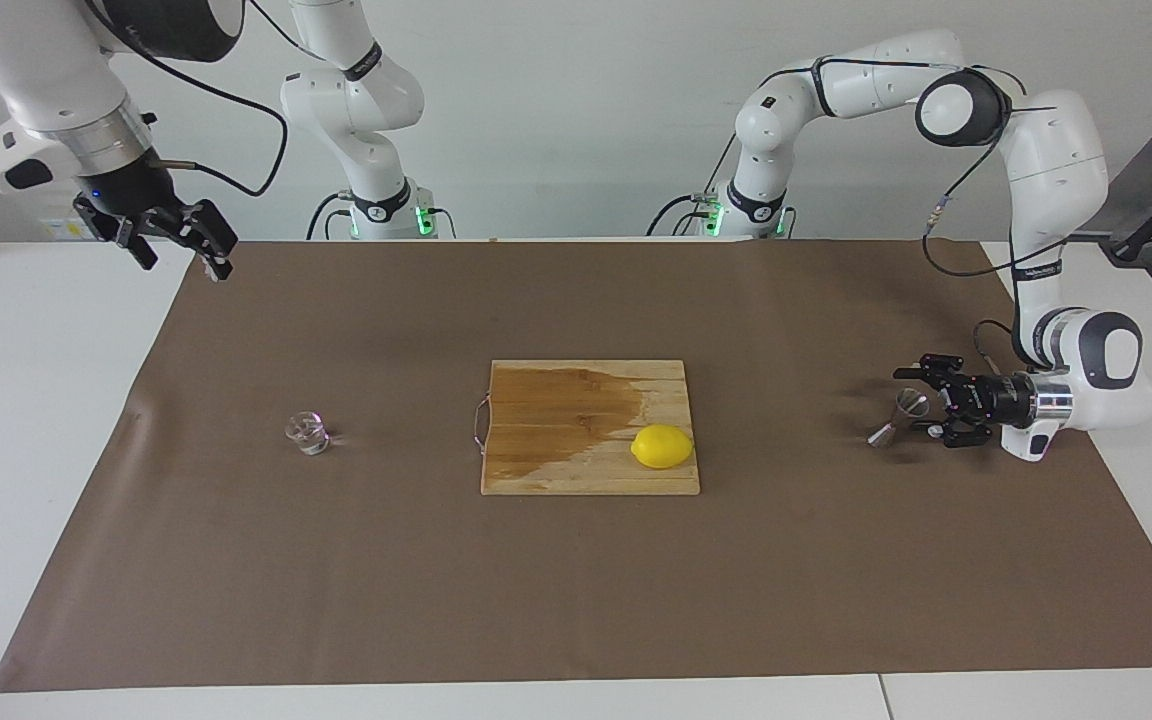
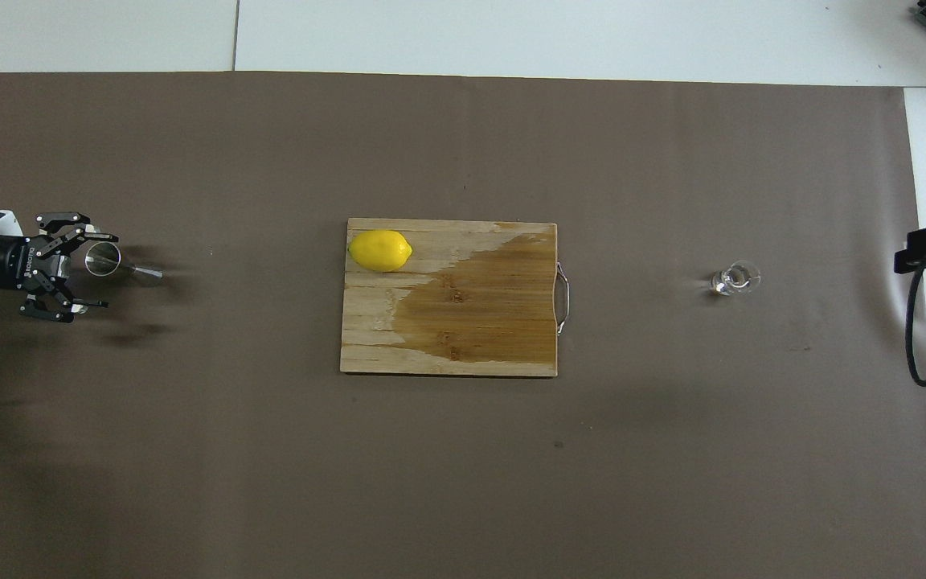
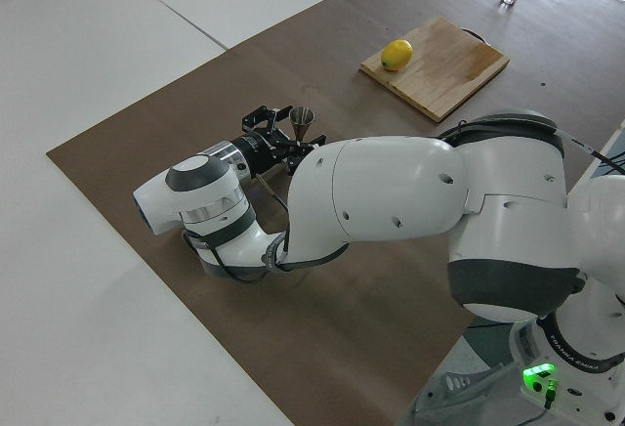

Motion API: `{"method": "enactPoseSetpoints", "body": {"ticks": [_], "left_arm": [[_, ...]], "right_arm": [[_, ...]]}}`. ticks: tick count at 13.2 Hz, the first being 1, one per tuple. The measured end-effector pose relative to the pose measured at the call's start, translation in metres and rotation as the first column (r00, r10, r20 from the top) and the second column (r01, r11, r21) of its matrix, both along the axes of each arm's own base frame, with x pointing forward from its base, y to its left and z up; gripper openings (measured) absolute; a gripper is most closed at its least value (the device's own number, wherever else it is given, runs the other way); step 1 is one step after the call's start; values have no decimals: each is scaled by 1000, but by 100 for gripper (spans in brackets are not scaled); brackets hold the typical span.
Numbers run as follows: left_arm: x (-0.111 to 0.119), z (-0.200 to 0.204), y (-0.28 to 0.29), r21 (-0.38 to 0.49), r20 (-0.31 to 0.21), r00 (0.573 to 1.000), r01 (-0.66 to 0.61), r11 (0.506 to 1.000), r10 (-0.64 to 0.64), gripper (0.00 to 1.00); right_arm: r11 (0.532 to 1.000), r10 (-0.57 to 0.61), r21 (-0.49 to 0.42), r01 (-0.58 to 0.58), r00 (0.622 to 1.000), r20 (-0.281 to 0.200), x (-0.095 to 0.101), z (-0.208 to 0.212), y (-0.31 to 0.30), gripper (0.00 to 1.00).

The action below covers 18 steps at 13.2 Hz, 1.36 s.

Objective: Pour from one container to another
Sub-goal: 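Close the left gripper around the small metal cup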

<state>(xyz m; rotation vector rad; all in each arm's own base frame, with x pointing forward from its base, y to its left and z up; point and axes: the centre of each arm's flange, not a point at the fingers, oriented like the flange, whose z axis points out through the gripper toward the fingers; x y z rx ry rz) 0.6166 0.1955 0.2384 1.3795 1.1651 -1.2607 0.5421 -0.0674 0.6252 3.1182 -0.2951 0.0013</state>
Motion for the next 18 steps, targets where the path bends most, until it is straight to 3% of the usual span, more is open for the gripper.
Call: {"method": "enactPoseSetpoints", "body": {"ticks": [7,18], "left_arm": [[1,-1,1,9,2,1000,-10,1000,10,100],[2,-1,1,10,3,1000,-12,1000,12,82]], "right_arm": [[1000,0,0,0,1000,0,0,0,0,100],[1000,0,0,0,1000,0,0,0,0,100]]}}
